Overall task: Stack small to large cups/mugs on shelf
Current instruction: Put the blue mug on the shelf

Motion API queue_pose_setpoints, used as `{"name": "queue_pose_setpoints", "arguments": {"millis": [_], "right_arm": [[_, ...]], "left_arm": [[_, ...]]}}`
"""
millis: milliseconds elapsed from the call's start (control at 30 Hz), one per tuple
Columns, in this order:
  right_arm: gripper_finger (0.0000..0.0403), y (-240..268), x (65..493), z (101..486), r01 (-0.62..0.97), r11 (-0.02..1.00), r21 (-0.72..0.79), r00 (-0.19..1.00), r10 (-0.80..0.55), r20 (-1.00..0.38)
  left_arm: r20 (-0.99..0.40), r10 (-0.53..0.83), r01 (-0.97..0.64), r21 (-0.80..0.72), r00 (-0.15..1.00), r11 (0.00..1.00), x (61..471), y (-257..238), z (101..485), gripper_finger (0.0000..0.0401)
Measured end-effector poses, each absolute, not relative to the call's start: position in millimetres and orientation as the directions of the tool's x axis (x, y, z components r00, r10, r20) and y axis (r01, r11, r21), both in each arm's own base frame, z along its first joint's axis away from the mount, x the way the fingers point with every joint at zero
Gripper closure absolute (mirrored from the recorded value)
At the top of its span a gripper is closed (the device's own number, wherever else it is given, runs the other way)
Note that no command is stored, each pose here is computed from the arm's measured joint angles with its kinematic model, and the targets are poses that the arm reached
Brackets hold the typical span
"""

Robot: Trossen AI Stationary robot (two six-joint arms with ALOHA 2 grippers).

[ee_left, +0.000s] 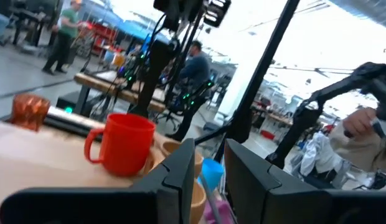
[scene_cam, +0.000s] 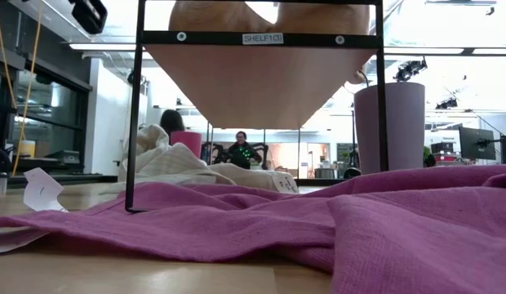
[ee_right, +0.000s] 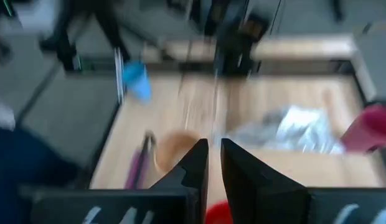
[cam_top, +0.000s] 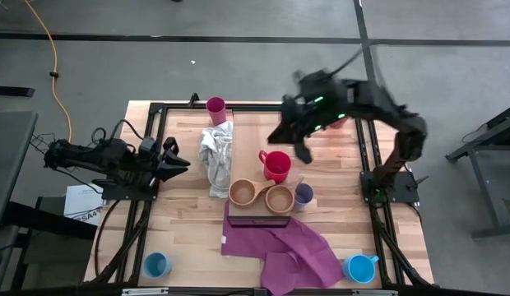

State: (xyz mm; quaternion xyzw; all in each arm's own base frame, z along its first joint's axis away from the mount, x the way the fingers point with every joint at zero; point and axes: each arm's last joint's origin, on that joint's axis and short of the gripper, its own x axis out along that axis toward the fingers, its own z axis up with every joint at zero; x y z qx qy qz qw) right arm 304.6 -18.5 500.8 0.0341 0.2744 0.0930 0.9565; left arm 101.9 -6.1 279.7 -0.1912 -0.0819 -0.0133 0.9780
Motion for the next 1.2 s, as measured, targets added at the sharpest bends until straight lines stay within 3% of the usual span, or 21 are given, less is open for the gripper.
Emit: {"name": "queue_pose_setpoints", "arguments": {"millis": [300,567,767,867,1033,1200], "right_arm": [[0.0368,-13.8,211.2,570.8,-0.069,0.997,0.046,0.983,0.075,-0.167],[0.0368,-1.4,130.9,591.2,-0.06,0.998,-0.025,0.994,0.062,0.089],[0.0369,2.9,94.9,560.2,-0.099,0.995,0.007,0.967,0.094,0.239],[0.0376,6.4,85.7,536.7,-0.201,0.979,0.04,0.933,0.179,0.312],[0.0398,9.0,78.4,487.5,-0.312,0.927,0.209,0.922,0.243,0.302],[0.0401,14.5,82.3,438.5,-0.429,0.797,0.425,0.903,0.383,0.195]], "left_arm": [[0.212,-0.04,0.105,-0.309,0.977,0.945,101.0,-7.4,284.2,0.0323],[0.219,-0.054,0.117,-0.288,0.974,0.951,100.9,-7.8,284.9,0.0323],[0.232,-0.031,0.097,-0.276,0.972,0.956,100.6,-7.1,286.1,0.0323],[0.264,0.003,0.074,-0.282,0.965,0.956,99.8,-6.1,289.3,0.0323],[0.317,0.054,0.043,-0.292,0.947,0.956,98.2,-4.5,294.5,0.0323],[0.34,0.111,0.001,-0.313,0.934,0.95,97.2,-2.8,297.0,0.0323]]}}
